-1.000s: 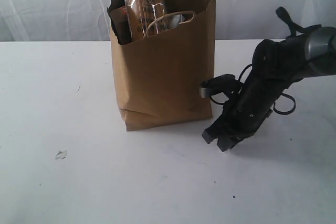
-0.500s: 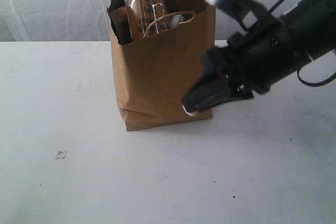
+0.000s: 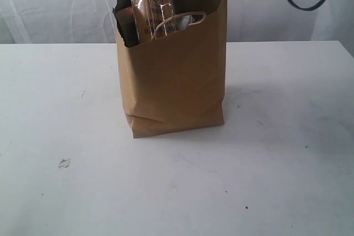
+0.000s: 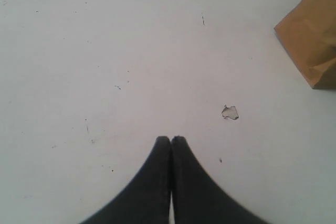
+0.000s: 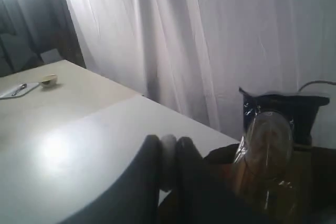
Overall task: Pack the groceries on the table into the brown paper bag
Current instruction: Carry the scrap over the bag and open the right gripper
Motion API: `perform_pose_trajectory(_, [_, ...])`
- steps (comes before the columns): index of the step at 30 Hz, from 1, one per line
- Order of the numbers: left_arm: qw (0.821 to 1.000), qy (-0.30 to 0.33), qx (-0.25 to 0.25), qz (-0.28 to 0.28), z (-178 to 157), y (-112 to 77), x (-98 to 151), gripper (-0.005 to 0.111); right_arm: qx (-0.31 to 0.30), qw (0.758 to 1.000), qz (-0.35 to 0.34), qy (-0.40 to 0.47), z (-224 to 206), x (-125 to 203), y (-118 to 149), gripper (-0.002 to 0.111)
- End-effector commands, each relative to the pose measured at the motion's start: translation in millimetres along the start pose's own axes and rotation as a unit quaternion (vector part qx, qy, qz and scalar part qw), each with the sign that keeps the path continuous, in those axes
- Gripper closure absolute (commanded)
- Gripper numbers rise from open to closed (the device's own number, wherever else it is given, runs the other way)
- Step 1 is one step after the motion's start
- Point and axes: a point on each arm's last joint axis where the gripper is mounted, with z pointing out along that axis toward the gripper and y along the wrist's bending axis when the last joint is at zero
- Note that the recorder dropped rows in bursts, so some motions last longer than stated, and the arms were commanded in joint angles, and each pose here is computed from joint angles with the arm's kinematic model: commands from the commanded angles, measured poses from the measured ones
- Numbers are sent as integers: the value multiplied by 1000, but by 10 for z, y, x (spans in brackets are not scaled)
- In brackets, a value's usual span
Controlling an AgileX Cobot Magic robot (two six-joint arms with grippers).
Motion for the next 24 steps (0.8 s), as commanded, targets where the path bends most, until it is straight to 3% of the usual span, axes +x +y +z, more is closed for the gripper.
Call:
perform_pose_trajectory(1, [1000,0,3,0,2,-2,11,107,19,999,8,25,180,193,-210,102])
perform_pose_trajectory(10, [1000,0,3,-2,2,-2,11,107,35,995,49,80,430,623,-503,101])
perform_pose_trajectory(19, [1000,0,3,-2,2,-2,11,107,40,994,55,89,471,701,-557,85])
perform_pose_trajectory(24, [1000,0,3,-2,2,-2,11,107,41,994,55,89,470,701,-559,85])
